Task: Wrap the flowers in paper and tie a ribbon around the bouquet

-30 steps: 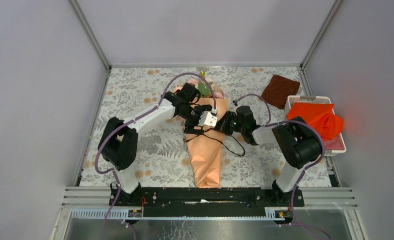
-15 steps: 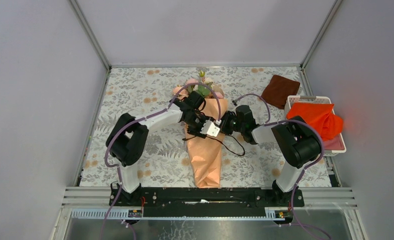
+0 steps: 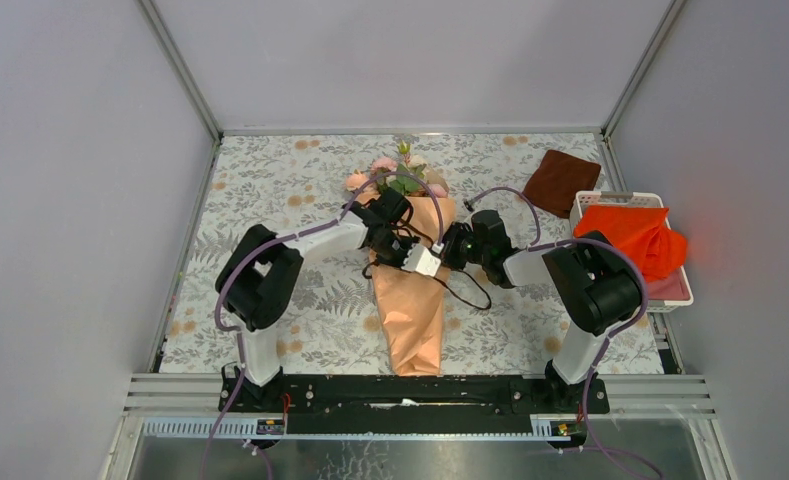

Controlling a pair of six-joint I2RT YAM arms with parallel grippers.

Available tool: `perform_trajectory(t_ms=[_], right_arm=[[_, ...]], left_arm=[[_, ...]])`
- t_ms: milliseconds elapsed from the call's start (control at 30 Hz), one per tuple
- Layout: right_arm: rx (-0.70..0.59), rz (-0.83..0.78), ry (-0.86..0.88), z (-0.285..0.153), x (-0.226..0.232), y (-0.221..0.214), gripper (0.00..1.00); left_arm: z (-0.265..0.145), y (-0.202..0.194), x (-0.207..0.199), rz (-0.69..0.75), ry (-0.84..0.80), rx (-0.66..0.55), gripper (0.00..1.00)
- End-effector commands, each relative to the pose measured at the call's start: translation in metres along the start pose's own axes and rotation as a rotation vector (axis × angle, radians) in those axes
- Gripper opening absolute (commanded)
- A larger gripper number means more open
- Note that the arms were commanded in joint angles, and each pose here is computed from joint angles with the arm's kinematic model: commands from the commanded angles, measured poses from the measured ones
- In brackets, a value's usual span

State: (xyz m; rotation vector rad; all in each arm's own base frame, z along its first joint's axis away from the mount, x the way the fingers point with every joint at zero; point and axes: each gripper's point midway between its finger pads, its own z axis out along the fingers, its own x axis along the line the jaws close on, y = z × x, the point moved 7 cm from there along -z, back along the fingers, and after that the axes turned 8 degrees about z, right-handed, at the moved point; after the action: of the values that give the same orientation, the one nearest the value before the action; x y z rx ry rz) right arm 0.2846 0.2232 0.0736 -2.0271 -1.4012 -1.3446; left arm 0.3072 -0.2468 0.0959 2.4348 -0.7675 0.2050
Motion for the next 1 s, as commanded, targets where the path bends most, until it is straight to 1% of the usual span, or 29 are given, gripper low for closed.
perform_trajectory(t_ms=[0,233,300,333,467,500,567,700,733,800,833,900,967], right_arm=[[0.019,-0.036,0.017,0.002,0.005,0.004,0.00],[0.145,-0.088,-0.030,-0.006,-0.001,-0.008,0.00],[0.188,-0.112,-0.021,-0.011,0.002,-0.011,0.00],[0.216,-0.125,-0.006,-0.013,0.005,-0.013,0.01],[0.307,-0.162,0.038,-0.023,0.015,-0.018,0.12],[0.318,-0.175,0.043,-0.026,0.017,-0.018,0.14],[0.306,-0.204,0.021,-0.033,0.022,-0.016,0.14],[0.268,-0.208,-0.039,-0.035,0.017,-0.008,0.10],[0.270,-0.200,-0.044,-0.034,0.016,-0.007,0.09],[0.271,-0.182,-0.050,-0.030,0.014,-0.006,0.06],[0.270,-0.172,-0.052,-0.028,0.013,-0.005,0.05],[0.262,-0.159,-0.046,-0.025,0.013,-0.003,0.03],[0.259,-0.140,-0.043,-0.022,0.013,-0.002,0.02]], left_arm=[[-0.013,0.011,0.013,0.022,0.091,-0.013,0.00],[-0.041,0.028,0.039,-0.072,0.275,-0.057,0.00],[-0.045,0.028,0.044,-0.106,0.302,-0.071,0.00],[-0.047,0.028,0.045,-0.127,0.311,-0.079,0.00],[-0.045,0.024,0.048,-0.216,0.319,-0.087,0.00],[-0.045,0.023,0.049,-0.239,0.319,-0.089,0.00],[-0.040,0.019,0.046,-0.261,0.307,-0.080,0.00],[-0.036,0.017,0.033,-0.202,0.230,-0.091,0.00],[-0.036,0.019,0.028,-0.173,0.192,-0.105,0.07],[-0.037,0.024,0.017,-0.119,0.093,-0.129,0.26],[-0.036,0.026,0.011,-0.110,0.052,-0.138,0.34],[-0.032,0.028,0.007,-0.085,0.033,-0.145,0.42],[-0.025,0.028,0.002,-0.056,0.020,-0.144,0.47]])
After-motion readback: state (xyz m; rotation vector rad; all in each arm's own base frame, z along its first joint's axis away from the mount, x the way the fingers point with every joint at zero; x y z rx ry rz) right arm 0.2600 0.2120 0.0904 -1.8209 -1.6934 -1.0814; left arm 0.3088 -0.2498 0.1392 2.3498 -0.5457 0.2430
